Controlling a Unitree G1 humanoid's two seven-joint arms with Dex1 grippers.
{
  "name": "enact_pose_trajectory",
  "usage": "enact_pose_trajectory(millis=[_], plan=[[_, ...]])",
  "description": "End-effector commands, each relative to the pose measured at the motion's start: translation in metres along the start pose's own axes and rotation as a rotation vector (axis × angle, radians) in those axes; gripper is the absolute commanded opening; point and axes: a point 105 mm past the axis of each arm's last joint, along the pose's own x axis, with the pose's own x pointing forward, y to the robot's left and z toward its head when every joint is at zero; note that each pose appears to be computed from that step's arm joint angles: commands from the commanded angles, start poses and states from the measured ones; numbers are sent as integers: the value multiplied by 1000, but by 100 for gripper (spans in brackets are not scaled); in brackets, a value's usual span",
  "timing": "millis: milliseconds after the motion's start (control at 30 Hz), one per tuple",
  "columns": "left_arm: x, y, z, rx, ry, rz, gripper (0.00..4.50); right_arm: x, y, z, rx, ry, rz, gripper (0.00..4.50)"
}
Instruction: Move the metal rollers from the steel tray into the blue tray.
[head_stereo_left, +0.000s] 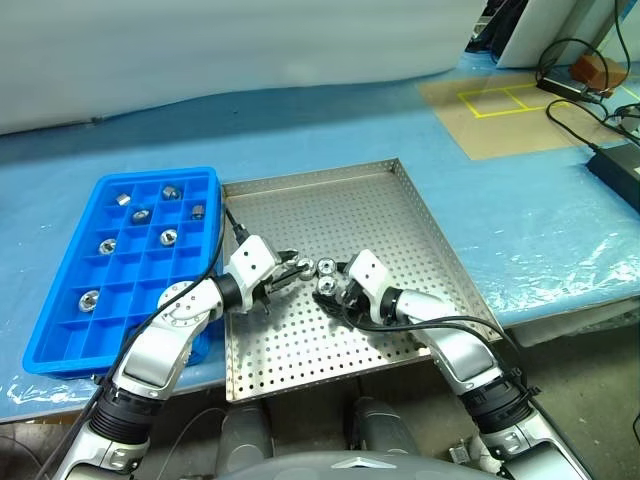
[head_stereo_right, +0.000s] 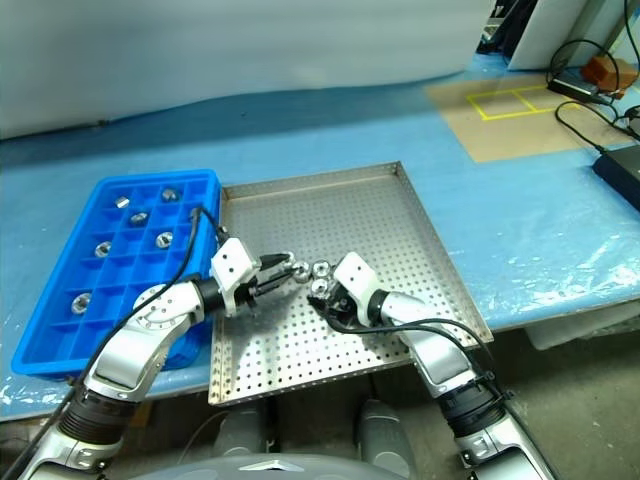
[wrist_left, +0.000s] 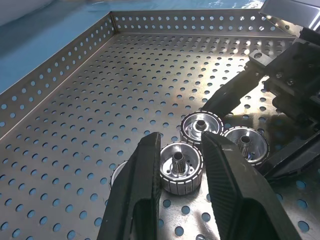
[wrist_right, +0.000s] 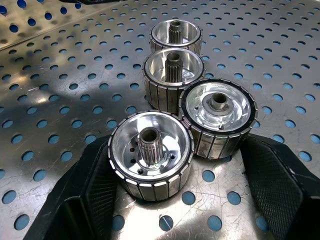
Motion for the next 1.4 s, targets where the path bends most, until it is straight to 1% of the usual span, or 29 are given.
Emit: enact_pose_trajectory(millis=[33, 233, 400, 533, 700, 867, 967, 1033, 1100, 1200, 1300, 1400], plan=[[2, 0, 11, 35, -37, 2, 135, -6, -4, -5, 3, 25, -20, 344], [2, 0, 11, 38, -41, 2, 135, -8, -6, 0, 9, 17, -13, 344], [3, 4, 8, 40, -40, 6, 135, -11, -15, 9, 59, -9, -36, 344], [5, 9, 6, 45, -49, 12, 135, -20, -30, 19, 196, -55, -63, 344], [6, 21, 12, 0, -102, 14, 135, -44, -35, 40, 327, -133, 11, 344], [8, 32, 19, -2, -131, 10, 135, -62, -33, 36, 314, -96, 65, 344], [10, 38, 30, -13, -169, -22, 135, -67, -26, 40, 316, -95, 115, 344], [10, 33, 35, 55, -187, -88, 135, -70, -19, 47, 336, -109, 164, 344], [11, 25, 36, 150, -186, -160, 135, -71, -16, 53, 352, -121, 192, 344], [11, 21, 36, 218, -191, -219, 135, -71, -15, 62, 387, -145, 214, 344], [7, 25, 33, 284, -197, -239, 135, -72, -16, 75, 427, -185, 244, 344], [5, 35, 39, 316, -222, -225, 135, -75, -17, 81, 446, -193, 267, 344]])
